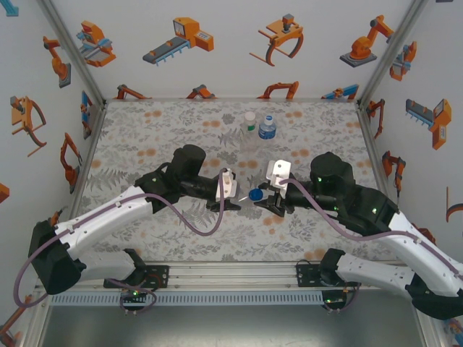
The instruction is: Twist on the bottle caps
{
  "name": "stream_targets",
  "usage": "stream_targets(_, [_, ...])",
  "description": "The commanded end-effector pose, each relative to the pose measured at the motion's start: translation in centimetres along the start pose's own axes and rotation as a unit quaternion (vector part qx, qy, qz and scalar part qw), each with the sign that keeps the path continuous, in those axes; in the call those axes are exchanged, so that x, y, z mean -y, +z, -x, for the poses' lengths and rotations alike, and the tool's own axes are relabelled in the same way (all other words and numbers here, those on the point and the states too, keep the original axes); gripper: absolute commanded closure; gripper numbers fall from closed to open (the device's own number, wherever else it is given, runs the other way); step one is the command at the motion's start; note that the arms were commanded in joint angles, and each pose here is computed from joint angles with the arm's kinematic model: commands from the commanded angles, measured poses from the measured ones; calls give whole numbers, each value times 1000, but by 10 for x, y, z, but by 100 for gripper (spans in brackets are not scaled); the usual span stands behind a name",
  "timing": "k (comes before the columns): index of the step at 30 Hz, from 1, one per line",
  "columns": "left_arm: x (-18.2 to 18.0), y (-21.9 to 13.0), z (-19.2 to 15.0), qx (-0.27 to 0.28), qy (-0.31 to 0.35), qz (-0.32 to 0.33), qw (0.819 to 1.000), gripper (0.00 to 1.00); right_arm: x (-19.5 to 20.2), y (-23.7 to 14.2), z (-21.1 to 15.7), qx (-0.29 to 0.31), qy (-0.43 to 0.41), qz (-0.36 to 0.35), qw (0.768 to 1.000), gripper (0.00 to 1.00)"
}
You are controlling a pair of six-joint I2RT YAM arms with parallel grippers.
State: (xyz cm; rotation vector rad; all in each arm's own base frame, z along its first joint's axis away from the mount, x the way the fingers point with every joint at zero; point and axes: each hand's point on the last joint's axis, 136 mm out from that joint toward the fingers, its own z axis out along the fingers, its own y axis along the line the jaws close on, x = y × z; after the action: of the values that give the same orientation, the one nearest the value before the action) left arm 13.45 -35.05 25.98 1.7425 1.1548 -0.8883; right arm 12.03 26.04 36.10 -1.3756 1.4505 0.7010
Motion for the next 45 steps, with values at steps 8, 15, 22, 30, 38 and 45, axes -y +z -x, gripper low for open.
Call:
stream_targets(8, [7,-8,17,27,25,-7,999,100,10,0,-7,-23,1,-27,999,58])
stream_targets(15, [7,-8,16,25,24,-7,999,100,12,-2,-3,-15,-2,-33,999,58])
stream_targets(22, [7,-7,15,22,22,-7,999,100,1,-2,11,22,-9,1,1000,58])
stream_targets(30, [7,-7,14,21,22,-7,1000,100,5,1,2,0,-3,-11,1000,62])
stream_targets(38, [-3,-7,10,6,17,18,1000,100,42,4,-3,8,164,-113,980,87])
stream_targets(45, [-28,-4,-5,-27,9,82,996,100,85,-1,-36,69,541,-245,801,100])
